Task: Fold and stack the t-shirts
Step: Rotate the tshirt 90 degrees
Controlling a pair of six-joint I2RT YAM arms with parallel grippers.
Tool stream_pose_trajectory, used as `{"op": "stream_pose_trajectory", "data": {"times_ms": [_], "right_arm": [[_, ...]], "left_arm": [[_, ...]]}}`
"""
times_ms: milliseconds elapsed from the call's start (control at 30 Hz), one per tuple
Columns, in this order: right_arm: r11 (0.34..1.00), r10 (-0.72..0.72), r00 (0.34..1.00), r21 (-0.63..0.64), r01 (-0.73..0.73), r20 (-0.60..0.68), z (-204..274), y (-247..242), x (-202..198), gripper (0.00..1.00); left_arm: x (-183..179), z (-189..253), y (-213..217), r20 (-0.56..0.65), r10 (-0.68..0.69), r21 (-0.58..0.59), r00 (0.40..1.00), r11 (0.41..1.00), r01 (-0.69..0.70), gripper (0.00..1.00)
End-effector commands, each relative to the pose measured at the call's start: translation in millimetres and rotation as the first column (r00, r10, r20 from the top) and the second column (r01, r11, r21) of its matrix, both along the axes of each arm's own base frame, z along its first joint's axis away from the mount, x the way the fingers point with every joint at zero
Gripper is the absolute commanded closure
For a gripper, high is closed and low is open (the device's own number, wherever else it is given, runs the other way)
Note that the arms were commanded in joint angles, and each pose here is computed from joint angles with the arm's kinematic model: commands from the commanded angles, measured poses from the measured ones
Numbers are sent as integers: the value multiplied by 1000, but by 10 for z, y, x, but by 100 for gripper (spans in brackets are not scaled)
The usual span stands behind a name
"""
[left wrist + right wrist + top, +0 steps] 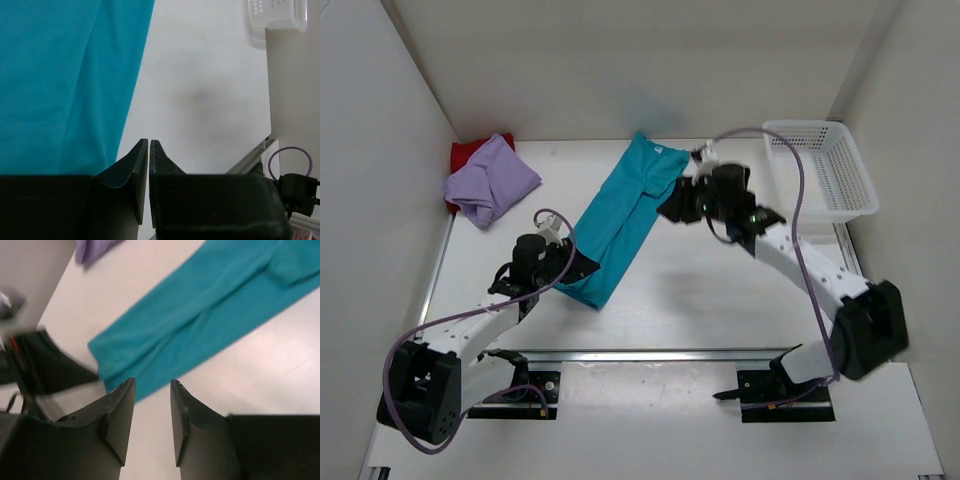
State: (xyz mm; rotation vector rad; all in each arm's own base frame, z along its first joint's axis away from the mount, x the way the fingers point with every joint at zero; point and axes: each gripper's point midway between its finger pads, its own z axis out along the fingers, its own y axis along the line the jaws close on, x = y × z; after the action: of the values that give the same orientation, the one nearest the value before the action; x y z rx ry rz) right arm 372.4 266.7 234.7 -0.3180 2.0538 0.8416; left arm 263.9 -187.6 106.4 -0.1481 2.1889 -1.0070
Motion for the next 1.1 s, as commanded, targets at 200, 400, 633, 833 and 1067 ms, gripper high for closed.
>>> {"op": "stream_pose_trajectory", "data": {"times_ms": [200, 400, 633, 833, 1067], "right_arm": [[997, 10, 974, 82, 9, -226, -1434, 703, -738, 60], [999, 14, 947, 43, 0, -322, -1892, 1116, -763, 55], [999, -9, 919, 29, 22, -395, -2142, 1039, -686, 87], [996, -67, 931, 24, 81, -359, -1913, 155, -706, 100], [998, -68, 918, -37, 59, -391, -1906, -734, -1188, 64]], "left_arm": [[60, 132, 213, 44, 43, 40, 998, 998, -45, 84], [48, 71, 258, 36, 59, 47, 998, 997, -61, 83], [58, 37, 262, 25, 52, 61, 998, 997, -54, 81], [-32, -59, 102, 9, -7, 114, 1000, 993, 6, 79], [-403, -443, -178, -66, -175, 268, 982, 945, 187, 68]]}}
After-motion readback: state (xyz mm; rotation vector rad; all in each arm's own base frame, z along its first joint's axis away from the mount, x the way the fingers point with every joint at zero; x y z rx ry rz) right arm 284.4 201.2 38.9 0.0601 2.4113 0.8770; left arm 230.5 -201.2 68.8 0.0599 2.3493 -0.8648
